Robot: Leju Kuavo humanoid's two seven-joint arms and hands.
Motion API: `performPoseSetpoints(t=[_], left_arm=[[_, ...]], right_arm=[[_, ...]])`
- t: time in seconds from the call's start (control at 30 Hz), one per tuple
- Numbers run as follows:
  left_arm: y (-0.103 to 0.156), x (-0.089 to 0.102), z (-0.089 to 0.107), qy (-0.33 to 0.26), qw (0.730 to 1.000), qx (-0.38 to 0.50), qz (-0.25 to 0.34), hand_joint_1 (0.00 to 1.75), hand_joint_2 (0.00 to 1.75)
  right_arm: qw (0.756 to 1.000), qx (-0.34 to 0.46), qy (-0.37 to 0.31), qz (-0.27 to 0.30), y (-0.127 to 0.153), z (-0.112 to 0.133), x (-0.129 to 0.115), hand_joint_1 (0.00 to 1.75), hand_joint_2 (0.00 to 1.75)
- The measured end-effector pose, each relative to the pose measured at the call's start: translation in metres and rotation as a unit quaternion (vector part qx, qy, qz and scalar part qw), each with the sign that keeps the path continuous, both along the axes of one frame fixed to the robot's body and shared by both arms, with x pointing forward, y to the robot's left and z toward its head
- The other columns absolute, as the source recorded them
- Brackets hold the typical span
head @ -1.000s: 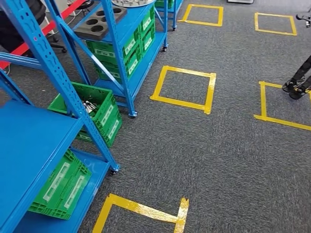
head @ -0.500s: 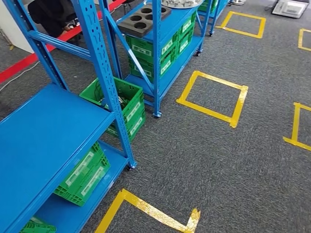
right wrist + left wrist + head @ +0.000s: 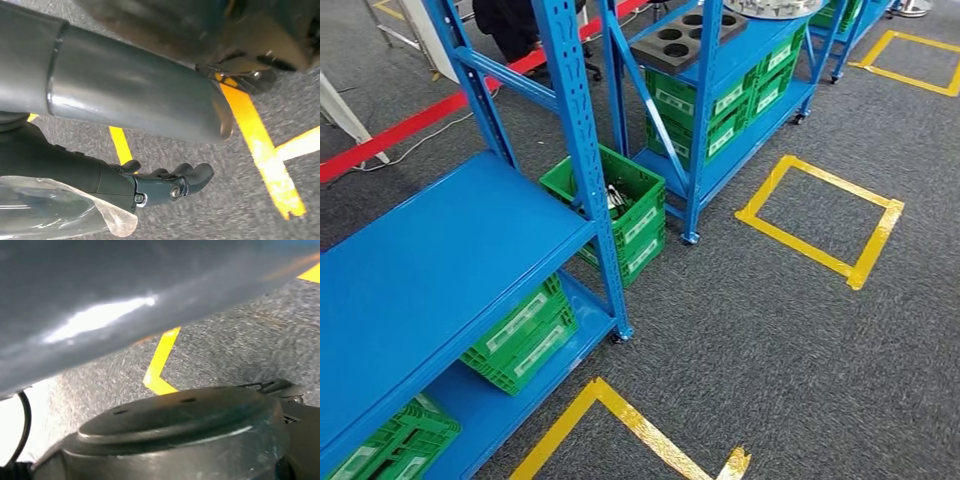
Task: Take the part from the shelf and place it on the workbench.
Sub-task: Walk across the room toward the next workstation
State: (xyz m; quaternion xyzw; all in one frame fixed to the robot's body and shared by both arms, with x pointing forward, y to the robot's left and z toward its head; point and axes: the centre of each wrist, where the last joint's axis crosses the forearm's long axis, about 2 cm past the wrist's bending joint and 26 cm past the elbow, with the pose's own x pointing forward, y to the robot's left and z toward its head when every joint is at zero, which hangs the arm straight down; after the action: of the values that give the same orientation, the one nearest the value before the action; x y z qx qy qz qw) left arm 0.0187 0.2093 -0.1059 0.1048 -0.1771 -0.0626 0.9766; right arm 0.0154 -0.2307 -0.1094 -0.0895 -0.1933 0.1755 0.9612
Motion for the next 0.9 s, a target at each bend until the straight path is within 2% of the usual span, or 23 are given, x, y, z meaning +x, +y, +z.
performPoseSetpoints(t=[0.2, 0.9], left_arm=[[0.002, 0.001, 0.0, -0.004, 1.0, 0.002, 0.0, 0.0, 0.0], [0.005, 0.003, -0.001, -0.001, 1.0, 0.002, -0.004, 0.0, 0.0]], right_arm=[[1.0, 0.011, -0.012, 0.002, 0.012, 0.002, 0.004, 0.0, 0.0], [1.0, 0.012, -0.02, 0.007, 0.014, 0.002, 0.002, 0.0, 0.0]])
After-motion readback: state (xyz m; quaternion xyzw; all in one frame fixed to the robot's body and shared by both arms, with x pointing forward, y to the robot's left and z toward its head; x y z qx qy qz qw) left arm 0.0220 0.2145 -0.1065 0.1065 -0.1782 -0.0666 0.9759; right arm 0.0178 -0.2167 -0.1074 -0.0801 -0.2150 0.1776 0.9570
